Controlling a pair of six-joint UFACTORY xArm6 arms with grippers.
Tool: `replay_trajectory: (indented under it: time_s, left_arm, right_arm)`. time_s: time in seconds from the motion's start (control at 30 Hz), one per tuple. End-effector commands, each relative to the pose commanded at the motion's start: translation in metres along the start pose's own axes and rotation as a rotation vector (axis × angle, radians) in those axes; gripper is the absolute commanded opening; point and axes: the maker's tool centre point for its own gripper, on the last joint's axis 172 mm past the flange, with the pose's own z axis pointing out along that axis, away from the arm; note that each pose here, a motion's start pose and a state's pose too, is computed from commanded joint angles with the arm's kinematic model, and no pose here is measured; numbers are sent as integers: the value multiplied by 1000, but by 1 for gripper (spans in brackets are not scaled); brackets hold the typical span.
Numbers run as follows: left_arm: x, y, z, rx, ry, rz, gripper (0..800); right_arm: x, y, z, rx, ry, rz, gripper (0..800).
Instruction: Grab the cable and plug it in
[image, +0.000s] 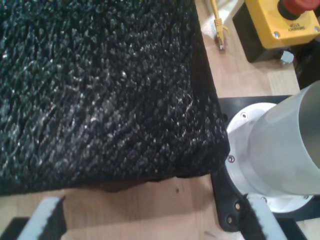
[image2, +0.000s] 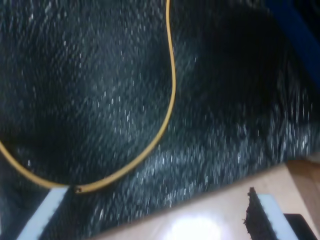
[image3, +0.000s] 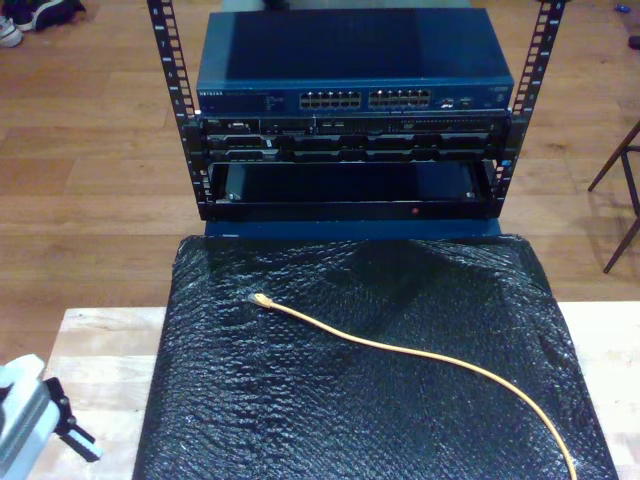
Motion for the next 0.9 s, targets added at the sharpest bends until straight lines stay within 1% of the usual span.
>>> replay_trajectory:
  time_s: [0.13,0.23,0.4,0.47,0.67,0.9]
  left_arm:
    - [8,-2,7,-31,-14,-10,800]
    - [9,-2,9,-33,-14,-16,800]
    - [8,-7,6,-12,-22,-16,800]
    - [6,-9,5,-3,-26,-18,800]
    - [2,-13,6,9,-33,-24,800]
    - [2,-16,3,23,-43,-73,800]
  right_arm:
    - [15,5,14,14,-7,-6,794]
    - [27,12,26,14,-22,-12,794]
    - [45,18,44,20,-41,-14,794]
    - [55,18,53,26,-48,-29,794]
    - [83,23,79,28,-66,-41,794]
    - [110,25,118,61,-79,-58,796]
